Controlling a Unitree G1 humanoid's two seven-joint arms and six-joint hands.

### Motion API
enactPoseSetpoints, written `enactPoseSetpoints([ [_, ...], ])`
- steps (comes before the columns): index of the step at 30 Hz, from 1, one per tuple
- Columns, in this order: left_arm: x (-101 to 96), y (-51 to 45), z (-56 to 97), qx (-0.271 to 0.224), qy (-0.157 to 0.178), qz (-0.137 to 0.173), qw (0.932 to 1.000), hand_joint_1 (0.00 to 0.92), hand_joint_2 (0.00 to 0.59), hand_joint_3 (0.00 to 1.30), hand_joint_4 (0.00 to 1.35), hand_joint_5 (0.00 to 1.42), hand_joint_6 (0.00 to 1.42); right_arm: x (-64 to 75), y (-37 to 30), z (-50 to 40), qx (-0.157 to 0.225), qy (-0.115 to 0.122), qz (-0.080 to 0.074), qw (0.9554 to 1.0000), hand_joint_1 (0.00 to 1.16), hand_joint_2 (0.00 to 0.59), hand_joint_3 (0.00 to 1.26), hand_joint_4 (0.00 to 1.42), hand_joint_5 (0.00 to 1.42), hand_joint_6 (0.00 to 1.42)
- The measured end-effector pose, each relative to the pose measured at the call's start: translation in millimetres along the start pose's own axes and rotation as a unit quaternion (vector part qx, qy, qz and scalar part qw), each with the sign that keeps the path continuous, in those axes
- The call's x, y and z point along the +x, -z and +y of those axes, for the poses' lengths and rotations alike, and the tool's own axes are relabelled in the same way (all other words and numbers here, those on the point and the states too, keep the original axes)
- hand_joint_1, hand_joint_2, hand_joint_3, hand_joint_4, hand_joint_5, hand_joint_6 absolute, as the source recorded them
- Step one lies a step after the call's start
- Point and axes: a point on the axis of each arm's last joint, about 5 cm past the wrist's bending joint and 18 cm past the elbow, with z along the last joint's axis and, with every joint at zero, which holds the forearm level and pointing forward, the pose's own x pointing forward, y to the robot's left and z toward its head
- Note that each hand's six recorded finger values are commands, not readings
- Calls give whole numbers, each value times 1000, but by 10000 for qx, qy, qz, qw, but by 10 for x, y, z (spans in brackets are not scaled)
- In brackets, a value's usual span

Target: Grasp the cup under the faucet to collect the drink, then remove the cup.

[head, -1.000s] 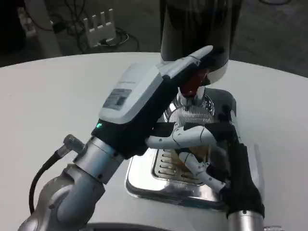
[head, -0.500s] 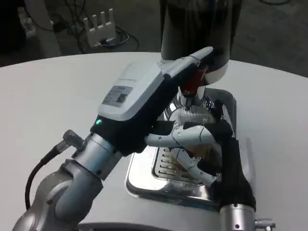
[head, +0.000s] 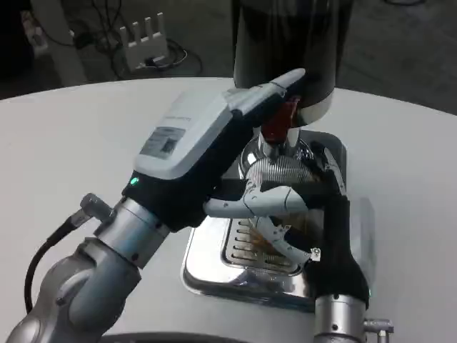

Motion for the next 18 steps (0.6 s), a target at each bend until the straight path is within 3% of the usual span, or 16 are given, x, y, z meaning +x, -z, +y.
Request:
enactPoseSetpoints([
  [4,-33,12,28,20,-19,33,10000,0,78,166,212,317,269,-12,3,-9,-79,304,-57,9995,856,169,443,606,707,616],
  [7,-53,27,44,-8,-44,85,10000,0,77,166,203,307,265,-46,16,-25,-135,389,-111,9991,870,172,536,710,827,711],
  [18,-122,48,48,-124,-76,211,9997,0,56,158,174,283,242,-157,58,-37,-237,408,-228,9986,893,149,718,854,1058,1127],
])
